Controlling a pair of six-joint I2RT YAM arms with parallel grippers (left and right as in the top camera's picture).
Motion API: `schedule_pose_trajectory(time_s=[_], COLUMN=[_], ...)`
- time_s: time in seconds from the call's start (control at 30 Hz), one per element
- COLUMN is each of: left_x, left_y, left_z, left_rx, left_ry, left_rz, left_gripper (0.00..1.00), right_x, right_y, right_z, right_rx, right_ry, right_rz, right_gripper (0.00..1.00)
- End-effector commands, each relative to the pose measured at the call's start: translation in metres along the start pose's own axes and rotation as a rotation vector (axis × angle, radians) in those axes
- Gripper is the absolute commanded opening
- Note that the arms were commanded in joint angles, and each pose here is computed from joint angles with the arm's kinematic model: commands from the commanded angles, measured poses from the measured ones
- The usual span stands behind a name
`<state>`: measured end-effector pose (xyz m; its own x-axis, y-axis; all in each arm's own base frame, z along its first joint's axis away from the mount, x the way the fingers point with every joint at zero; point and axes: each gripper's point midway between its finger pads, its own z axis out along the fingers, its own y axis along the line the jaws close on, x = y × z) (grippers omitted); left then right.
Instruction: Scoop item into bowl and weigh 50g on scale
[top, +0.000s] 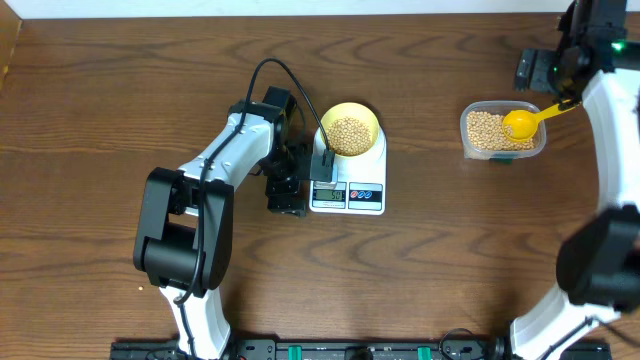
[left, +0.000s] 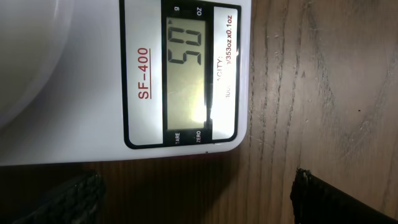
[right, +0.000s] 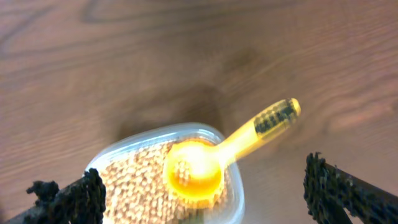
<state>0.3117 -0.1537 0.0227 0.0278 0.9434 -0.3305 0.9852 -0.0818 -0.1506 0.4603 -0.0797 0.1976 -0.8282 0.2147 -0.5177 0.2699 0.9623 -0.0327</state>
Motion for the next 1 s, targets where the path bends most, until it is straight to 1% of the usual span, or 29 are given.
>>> schedule_pose_trajectory(time_s=[0.0,0.13,0.27,0.4,0.7,0.97], left_x=[0.005,0.005,0.005,0.005,0.005,0.005], left_y=[-0.004,-0.004,-0.004,-0.004,-0.004,-0.004], left_z=[0.007,0.007,0.007,0.007,0.007,0.007], left_rx=[0.025,0.025,0.025,0.025,0.025,0.025], left_ry=[0.007,0.007,0.006,0.007,0.006,0.006], left_rz=[-0.022,-0.022,-0.022,-0.022,-0.022,-0.022], left_gripper=[0.98,0.98,0.98,0.97,0.98,0.97], right_x=[-0.018,-0.012,0.001,0.024,0.097,0.125], right_y=[0.01,0.011,0.007,0.003,0.006,0.012], right_z=[-0.073,-0.118,-0.137,-0.143,-0.134,-0.133], right_rx=[-0.059,-0.087,-0.083,-0.086,-0.131,-0.191], right_ry=[-0.153,-0.208,-0.242,-0.318,-0.473,-0.617], right_rz=[0.011,0.002,-0.062,-0.081,-0.09,-0.093], right_gripper=[0.99,0.99,0.99,0.99,0.99,0.99])
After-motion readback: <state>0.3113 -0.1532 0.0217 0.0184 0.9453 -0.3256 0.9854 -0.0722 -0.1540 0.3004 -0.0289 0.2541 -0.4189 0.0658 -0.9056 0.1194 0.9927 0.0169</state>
